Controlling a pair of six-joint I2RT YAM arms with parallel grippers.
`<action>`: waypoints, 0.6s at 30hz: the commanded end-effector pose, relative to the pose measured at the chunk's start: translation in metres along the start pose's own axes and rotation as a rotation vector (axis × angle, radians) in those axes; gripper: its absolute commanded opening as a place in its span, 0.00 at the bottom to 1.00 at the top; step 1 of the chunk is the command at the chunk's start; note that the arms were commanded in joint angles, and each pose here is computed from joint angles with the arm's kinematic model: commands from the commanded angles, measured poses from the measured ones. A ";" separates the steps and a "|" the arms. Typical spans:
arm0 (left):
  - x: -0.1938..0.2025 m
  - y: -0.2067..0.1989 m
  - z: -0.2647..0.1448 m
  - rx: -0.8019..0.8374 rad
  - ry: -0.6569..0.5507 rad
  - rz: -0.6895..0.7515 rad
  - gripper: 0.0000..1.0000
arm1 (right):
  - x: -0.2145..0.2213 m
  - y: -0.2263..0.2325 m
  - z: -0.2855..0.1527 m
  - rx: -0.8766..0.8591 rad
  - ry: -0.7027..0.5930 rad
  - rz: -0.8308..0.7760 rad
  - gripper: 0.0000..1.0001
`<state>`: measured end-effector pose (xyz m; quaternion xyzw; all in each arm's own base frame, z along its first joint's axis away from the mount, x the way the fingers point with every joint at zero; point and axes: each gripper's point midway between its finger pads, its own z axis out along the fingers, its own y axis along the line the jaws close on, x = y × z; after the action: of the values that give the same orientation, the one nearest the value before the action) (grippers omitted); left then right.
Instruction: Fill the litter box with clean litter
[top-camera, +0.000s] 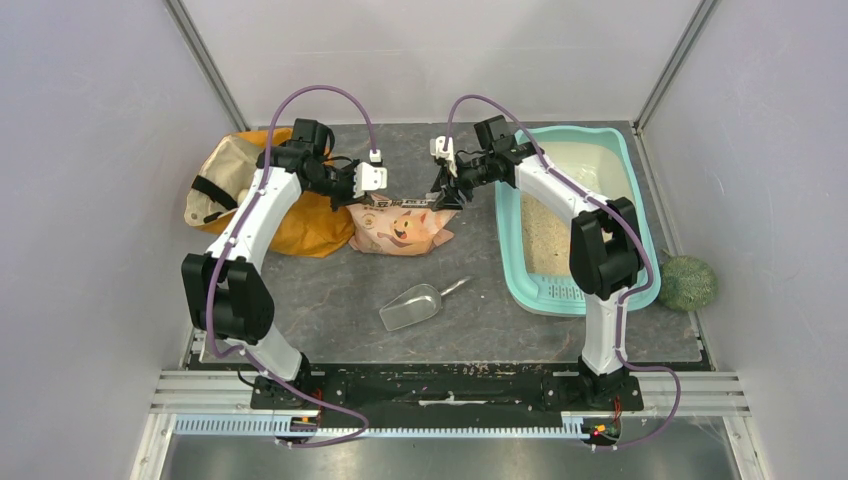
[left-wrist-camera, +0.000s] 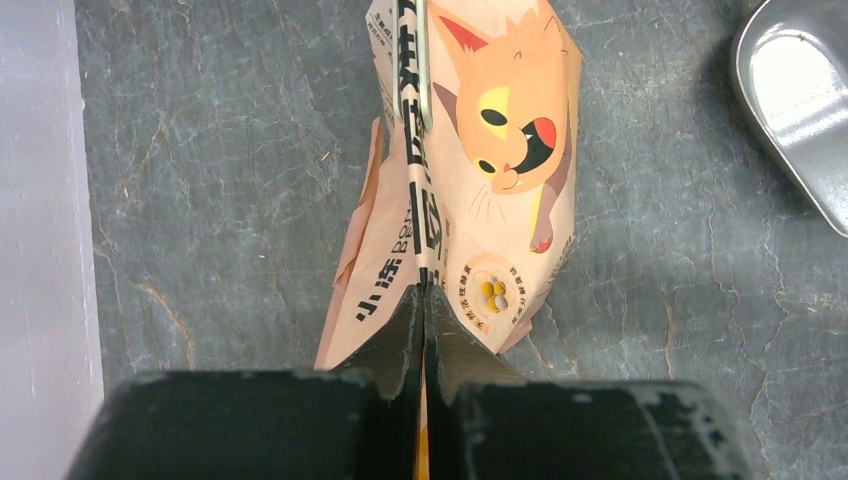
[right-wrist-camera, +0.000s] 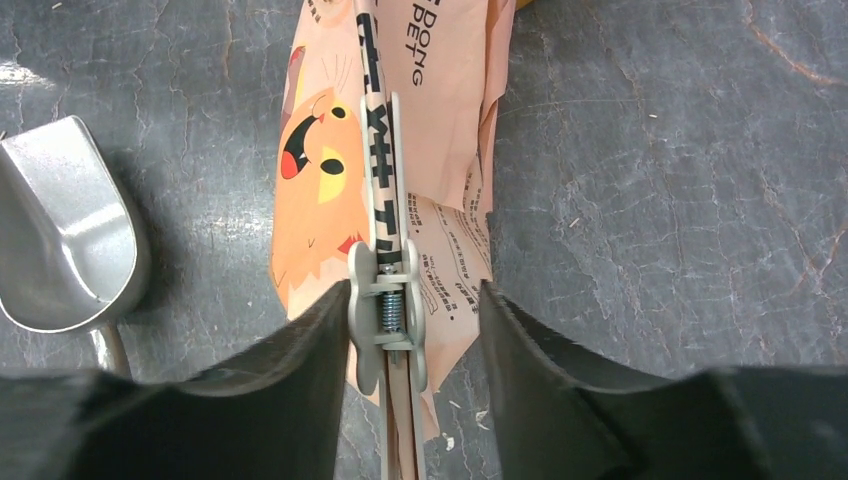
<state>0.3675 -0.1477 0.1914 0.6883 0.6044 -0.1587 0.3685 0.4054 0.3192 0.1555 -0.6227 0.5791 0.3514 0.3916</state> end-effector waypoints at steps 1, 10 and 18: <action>-0.008 0.004 -0.001 -0.004 -0.017 0.027 0.02 | -0.016 -0.004 -0.008 0.033 -0.022 -0.026 0.60; -0.011 0.003 -0.002 -0.005 -0.016 0.031 0.02 | -0.043 -0.008 -0.018 0.078 -0.050 -0.023 0.90; -0.018 0.002 -0.009 -0.039 -0.021 0.000 0.35 | -0.067 -0.009 -0.037 0.136 -0.061 0.013 0.96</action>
<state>0.3661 -0.1506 0.1914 0.6890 0.6038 -0.1605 0.3673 0.4056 0.3158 0.1789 -0.5916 0.6077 0.3456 0.4016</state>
